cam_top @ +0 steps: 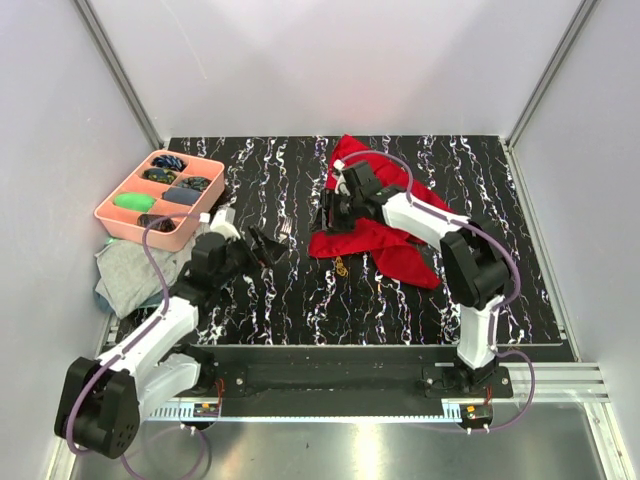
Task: Fold the napkin, place the utensils inside, and roll it up
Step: Flatten the napkin out
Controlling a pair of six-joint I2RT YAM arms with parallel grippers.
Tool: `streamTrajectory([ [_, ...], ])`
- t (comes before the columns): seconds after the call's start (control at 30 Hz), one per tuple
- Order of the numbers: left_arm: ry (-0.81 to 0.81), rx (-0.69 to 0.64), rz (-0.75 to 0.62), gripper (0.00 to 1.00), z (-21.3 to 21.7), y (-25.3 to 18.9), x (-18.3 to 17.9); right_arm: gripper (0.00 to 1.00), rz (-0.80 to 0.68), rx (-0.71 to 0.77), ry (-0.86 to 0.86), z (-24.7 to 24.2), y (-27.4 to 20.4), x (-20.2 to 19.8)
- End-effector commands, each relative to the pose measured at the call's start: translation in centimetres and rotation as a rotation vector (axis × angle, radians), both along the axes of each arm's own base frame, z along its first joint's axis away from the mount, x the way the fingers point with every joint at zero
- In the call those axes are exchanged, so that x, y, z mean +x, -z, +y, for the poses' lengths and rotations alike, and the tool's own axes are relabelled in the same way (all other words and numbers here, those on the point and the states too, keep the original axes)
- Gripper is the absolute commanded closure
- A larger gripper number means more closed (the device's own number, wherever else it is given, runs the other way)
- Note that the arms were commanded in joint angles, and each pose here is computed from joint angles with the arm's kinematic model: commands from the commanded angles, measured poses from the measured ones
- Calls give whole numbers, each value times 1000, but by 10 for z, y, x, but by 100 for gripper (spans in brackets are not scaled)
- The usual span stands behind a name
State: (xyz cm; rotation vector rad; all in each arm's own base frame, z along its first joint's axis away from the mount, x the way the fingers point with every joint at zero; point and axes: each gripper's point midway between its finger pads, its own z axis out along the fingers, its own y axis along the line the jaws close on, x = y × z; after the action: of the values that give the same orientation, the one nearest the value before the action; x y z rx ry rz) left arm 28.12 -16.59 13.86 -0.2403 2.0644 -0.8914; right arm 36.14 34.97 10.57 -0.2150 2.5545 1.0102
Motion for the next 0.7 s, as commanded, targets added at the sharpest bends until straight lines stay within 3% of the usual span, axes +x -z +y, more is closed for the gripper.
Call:
streamTrajectory([
  [0.0,-74,-91,-87,11,2,-18,13,36,-151,48,94,-32,-62,10],
  [0.2,14,-66,-12,23,-29,2,26,34,-66,-12,335,-134,-43,0],
  [0.33,54,-20,78,26,-59,27,34,32,7,-98,527,-197,-14,-18],
  [0.67,2,98,181,38,-89,73,54,32,41,-113,622,-232,-14,-37],
])
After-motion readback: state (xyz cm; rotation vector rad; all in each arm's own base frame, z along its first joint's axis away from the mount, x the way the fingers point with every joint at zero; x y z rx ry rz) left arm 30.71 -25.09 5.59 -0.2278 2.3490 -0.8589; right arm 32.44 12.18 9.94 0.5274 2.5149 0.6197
